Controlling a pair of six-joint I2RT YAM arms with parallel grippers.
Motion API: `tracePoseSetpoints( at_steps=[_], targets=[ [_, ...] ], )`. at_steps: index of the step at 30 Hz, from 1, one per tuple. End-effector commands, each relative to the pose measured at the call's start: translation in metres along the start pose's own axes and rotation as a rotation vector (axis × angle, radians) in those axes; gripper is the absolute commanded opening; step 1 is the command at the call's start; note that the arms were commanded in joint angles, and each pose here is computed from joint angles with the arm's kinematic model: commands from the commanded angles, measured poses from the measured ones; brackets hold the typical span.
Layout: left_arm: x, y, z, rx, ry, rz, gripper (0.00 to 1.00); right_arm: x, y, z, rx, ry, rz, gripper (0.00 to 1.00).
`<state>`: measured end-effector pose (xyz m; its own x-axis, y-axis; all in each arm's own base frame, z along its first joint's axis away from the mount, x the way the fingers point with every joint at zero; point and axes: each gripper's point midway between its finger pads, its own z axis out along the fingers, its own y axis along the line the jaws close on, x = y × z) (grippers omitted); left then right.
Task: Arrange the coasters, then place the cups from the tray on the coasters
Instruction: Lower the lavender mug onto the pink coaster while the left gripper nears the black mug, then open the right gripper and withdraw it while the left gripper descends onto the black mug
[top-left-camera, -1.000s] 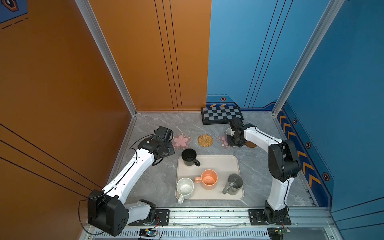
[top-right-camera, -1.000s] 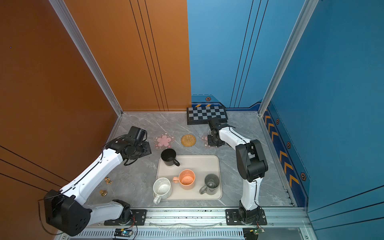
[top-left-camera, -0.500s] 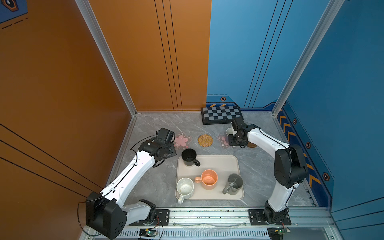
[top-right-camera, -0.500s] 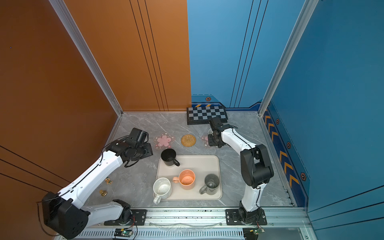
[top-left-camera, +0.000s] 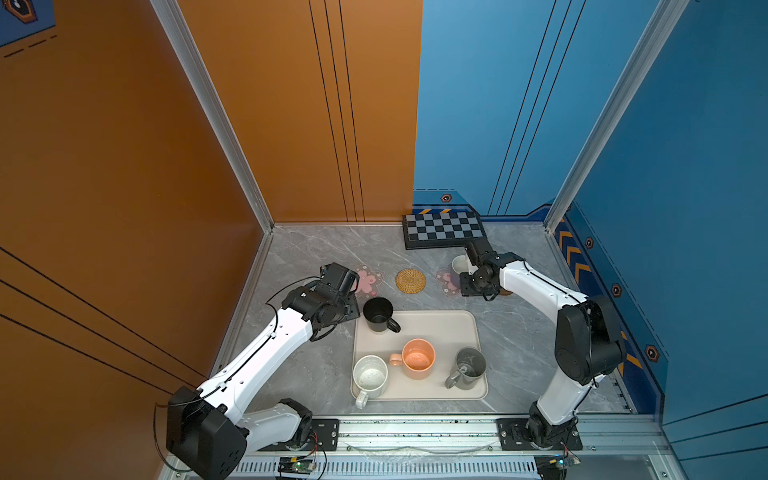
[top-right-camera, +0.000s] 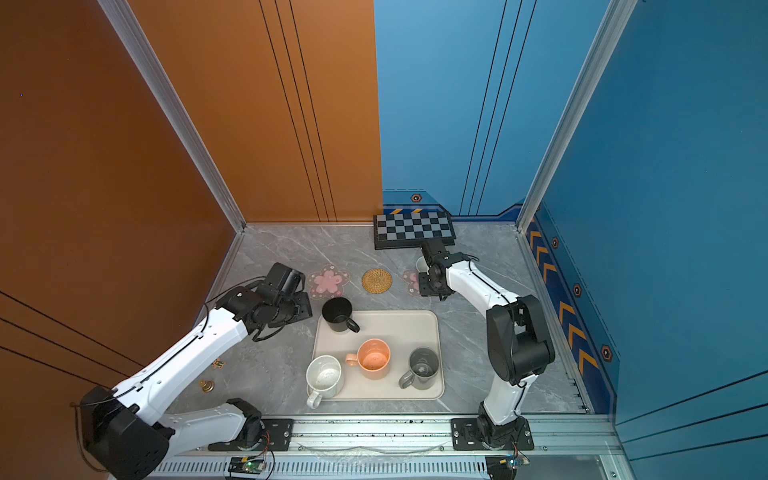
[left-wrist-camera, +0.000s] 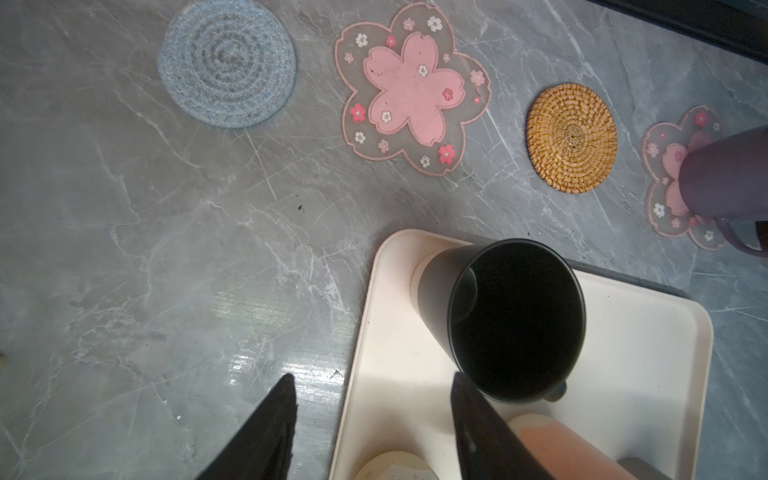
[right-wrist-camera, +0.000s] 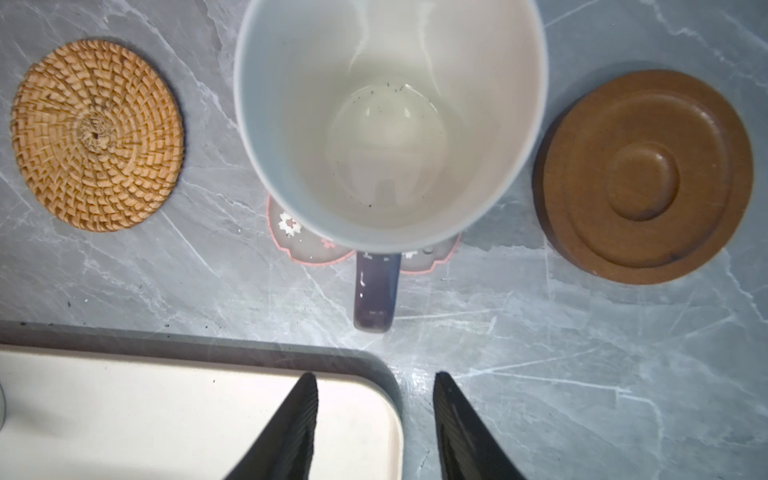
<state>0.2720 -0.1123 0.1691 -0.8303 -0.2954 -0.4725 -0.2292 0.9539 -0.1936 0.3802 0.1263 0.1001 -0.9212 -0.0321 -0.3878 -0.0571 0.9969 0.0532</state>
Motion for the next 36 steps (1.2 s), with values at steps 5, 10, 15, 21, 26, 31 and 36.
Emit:
tracePoseSetpoints(
  at_steps=[5,10,15,21,26,31,36],
  targets=[
    [0.016,-0.033,-0.006,0.010,-0.019,0.048,0.61,0.012,-0.013,-0.035,0.040,-0.060,-0.011,0.51],
    [0.035,-0.060,-0.007,0.025,-0.013,0.095,0.62,0.018,-0.018,-0.050,0.049,-0.089,-0.004,0.52],
    [0.047,-0.081,-0.004,0.018,-0.021,0.132,0.64,0.021,-0.024,-0.065,0.060,-0.132,0.014,0.52],
    [0.057,-0.095,0.005,-0.004,-0.020,0.156,0.65,0.032,-0.031,-0.073,0.071,-0.154,0.044,0.52],
    [0.065,-0.101,0.015,-0.016,-0.024,0.116,0.67,0.041,-0.039,-0.077,0.090,-0.166,0.049,0.53],
    [0.073,-0.112,0.029,0.008,-0.014,0.046,0.68,0.046,-0.046,-0.080,0.105,-0.177,0.057,0.54],
    [0.072,-0.112,0.042,-0.023,-0.024,-0.001,0.69,0.052,-0.051,-0.081,0.110,-0.179,0.063,0.54]
  ],
)
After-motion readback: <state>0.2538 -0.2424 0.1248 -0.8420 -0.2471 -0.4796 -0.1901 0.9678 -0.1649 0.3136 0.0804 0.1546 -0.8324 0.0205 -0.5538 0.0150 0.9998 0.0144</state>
